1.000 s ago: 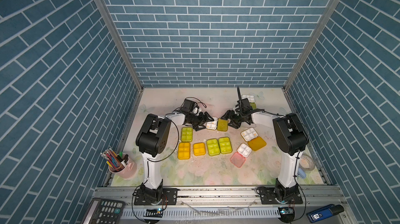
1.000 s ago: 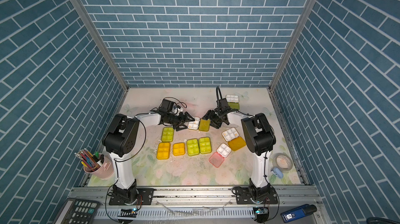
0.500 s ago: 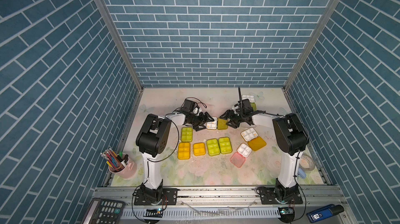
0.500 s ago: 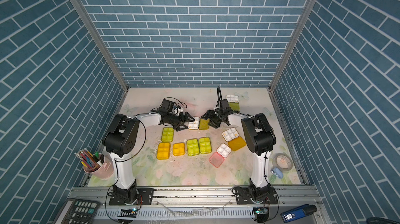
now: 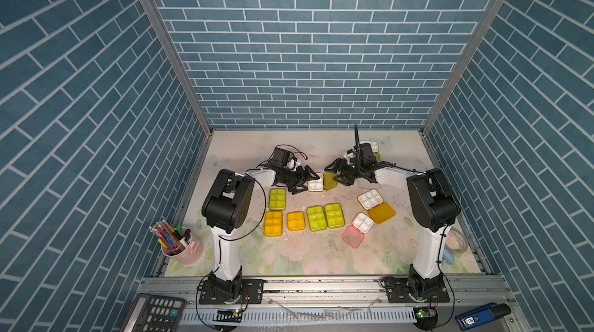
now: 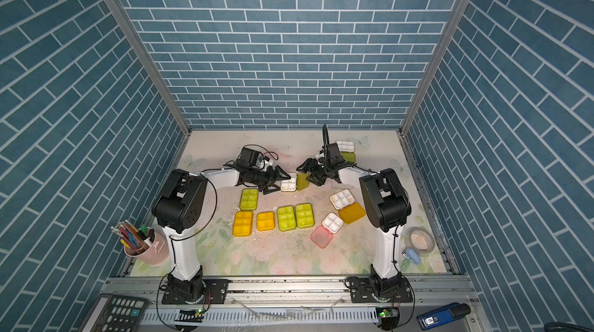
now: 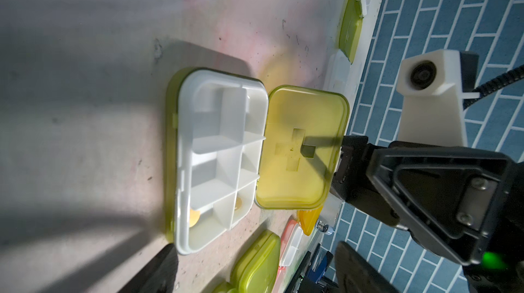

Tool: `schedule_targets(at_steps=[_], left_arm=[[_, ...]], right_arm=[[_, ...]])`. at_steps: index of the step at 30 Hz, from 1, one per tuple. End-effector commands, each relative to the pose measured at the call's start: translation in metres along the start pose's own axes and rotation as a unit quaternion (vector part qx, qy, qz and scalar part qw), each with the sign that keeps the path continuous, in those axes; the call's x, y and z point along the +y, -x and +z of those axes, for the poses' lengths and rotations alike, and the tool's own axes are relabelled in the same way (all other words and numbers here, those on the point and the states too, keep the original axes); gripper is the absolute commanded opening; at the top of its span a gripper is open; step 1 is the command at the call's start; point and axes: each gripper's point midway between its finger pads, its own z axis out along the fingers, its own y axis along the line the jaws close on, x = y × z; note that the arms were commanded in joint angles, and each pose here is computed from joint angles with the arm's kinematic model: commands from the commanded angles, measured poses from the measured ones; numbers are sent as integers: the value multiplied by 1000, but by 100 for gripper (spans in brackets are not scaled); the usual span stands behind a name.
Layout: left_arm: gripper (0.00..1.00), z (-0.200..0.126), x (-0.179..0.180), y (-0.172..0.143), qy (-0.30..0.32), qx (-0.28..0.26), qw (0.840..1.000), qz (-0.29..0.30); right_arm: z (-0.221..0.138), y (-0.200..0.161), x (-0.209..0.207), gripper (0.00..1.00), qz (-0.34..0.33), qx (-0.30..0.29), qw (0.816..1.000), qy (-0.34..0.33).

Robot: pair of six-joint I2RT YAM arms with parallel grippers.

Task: Close pillboxes
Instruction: Close the lid on the pillbox.

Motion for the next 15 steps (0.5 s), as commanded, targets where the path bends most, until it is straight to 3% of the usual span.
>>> schedule_targets(at_steps=[1,15], left_arm=[[88,-21,-17,10,-22,-26,999,17],[88,-72,-11,41,-34,-91,995,-13]], right_arm=[[-7,1,28,71,-9,-4,1000,22],[17,-17,41,70,-39,29,999,-2]])
